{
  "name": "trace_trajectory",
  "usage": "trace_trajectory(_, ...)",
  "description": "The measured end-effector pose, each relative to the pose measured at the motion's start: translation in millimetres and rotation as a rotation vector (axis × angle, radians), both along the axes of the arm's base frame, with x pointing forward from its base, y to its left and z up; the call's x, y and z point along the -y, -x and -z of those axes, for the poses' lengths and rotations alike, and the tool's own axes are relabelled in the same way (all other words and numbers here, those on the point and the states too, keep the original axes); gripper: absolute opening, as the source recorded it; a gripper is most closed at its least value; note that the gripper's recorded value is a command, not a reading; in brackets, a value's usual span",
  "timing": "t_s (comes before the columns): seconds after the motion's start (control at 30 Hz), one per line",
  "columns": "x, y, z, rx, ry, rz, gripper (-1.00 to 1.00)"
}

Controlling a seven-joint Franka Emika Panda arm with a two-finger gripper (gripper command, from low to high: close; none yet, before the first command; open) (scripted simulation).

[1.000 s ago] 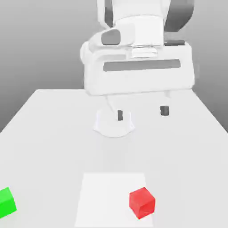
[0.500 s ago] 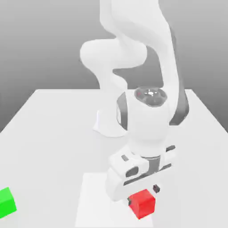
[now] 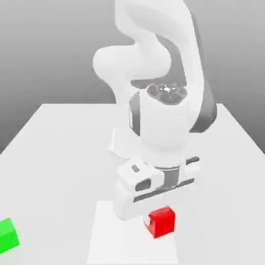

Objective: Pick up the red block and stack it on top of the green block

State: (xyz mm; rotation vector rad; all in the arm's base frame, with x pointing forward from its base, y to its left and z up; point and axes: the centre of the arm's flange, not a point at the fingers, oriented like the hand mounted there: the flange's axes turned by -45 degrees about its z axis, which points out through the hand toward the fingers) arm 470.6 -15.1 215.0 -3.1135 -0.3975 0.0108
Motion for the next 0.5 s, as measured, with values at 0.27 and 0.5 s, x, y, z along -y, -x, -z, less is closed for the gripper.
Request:
trace_trajectory(0.27,198.2,13.7,-16.8,0.001,0.000,0.484,-1.00)
trace_trajectory(0.5,281.4,33.7,25.6,0.005,0.002,0.685,1.00)
